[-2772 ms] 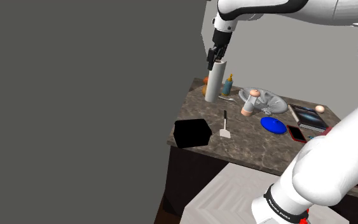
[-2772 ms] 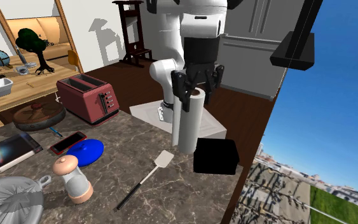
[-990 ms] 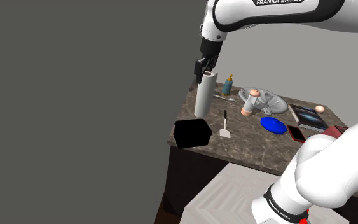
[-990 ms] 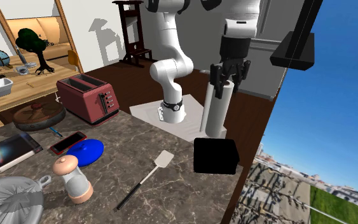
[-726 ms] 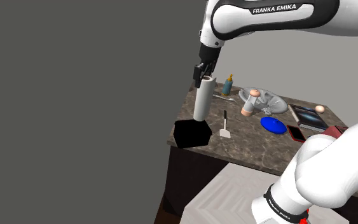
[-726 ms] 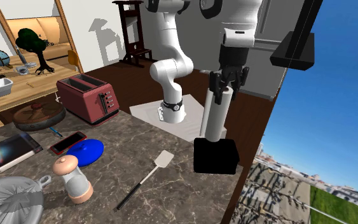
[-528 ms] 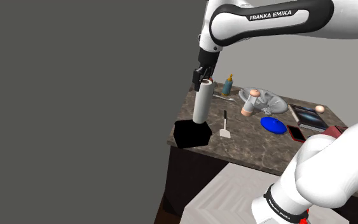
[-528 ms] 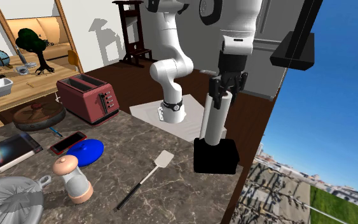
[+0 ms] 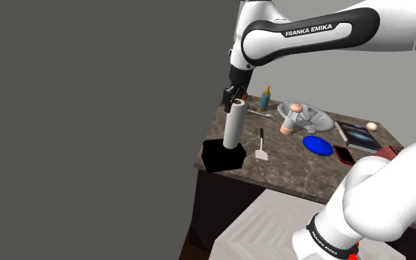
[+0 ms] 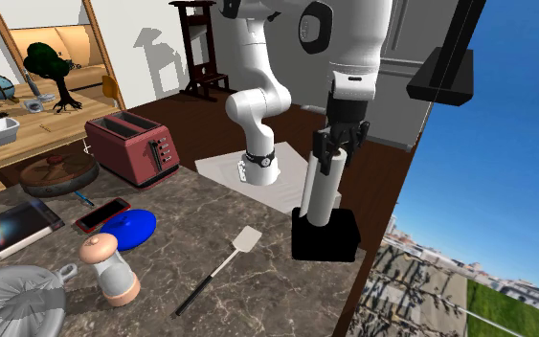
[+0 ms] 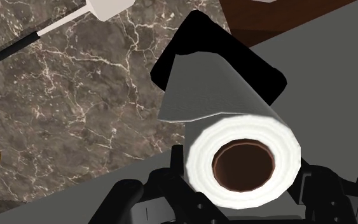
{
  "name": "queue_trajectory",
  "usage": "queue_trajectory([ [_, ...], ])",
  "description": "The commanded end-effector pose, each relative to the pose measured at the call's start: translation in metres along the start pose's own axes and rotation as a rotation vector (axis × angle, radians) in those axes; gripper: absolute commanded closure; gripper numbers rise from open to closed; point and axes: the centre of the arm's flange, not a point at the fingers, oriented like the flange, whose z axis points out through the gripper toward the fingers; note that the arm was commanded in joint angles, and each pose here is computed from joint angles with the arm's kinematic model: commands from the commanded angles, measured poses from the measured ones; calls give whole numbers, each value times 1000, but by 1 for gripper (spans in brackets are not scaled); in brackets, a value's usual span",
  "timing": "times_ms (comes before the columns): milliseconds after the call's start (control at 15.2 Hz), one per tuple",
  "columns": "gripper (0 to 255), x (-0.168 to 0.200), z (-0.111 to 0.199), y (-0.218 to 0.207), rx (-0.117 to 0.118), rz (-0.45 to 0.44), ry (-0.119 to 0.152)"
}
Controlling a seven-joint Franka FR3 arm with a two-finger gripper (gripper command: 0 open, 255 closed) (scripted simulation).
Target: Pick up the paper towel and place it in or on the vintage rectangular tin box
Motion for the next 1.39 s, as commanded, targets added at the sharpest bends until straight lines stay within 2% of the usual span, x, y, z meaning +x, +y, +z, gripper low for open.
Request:
queue_trajectory([
  [0, 255, 0, 0, 0, 0, 0, 0],
  [198, 255, 0, 0, 0, 0, 0, 0],
  [264, 0, 0, 0, 0, 0, 0, 0],
  [594, 0, 0, 0, 0, 0, 0, 0],
  [858, 0, 0, -50, 0, 0, 0, 0],
  [1320, 0, 0, -50, 0, 0, 0, 0],
])
